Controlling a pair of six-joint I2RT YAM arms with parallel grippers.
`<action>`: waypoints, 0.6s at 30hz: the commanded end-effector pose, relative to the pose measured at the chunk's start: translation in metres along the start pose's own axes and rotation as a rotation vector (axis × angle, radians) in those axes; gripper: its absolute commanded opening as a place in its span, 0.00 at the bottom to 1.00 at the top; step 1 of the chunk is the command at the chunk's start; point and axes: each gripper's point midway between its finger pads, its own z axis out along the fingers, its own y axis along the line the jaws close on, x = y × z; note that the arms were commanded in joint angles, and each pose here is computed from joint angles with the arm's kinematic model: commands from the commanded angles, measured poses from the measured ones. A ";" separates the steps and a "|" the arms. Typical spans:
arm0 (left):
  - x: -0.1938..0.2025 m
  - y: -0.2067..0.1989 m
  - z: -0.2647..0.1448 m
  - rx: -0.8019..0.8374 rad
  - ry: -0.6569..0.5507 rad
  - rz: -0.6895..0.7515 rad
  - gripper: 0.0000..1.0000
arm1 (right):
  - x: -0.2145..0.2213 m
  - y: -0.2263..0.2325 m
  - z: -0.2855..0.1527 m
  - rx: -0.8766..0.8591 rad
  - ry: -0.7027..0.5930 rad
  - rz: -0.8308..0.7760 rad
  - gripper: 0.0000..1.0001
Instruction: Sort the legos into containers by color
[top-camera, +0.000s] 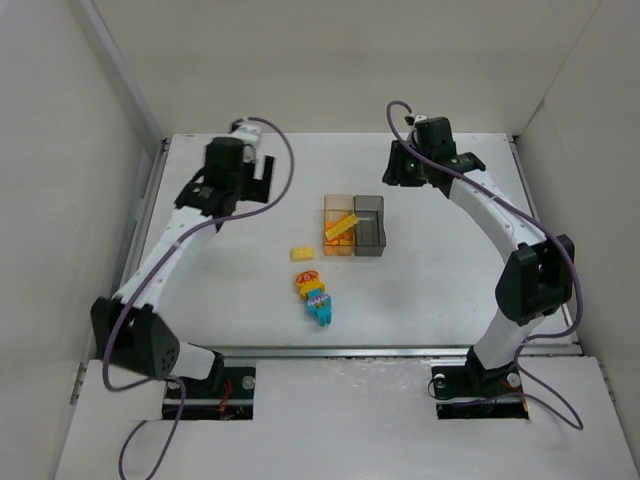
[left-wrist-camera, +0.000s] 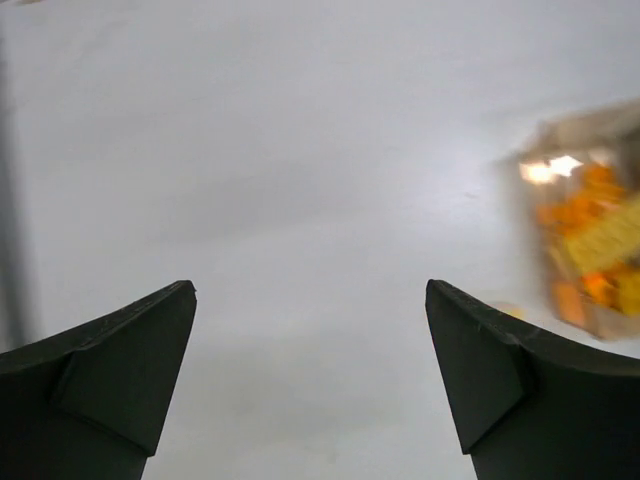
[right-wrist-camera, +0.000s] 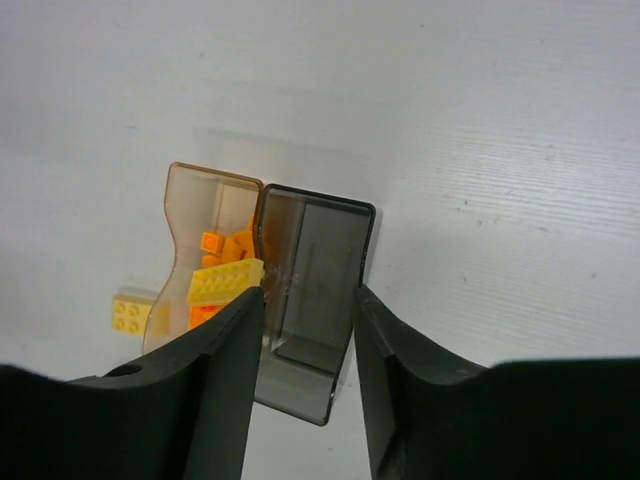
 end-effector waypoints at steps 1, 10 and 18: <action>0.039 0.081 -0.030 -0.283 0.054 -0.046 0.94 | -0.014 0.020 0.003 -0.052 -0.040 -0.047 0.44; 0.148 0.177 -0.081 -0.633 0.139 -0.297 0.83 | 0.071 0.047 0.043 -0.019 0.226 -0.133 0.00; 0.205 0.231 -0.104 -0.836 0.217 -0.368 0.81 | 0.098 0.035 0.058 0.077 0.276 -0.092 0.00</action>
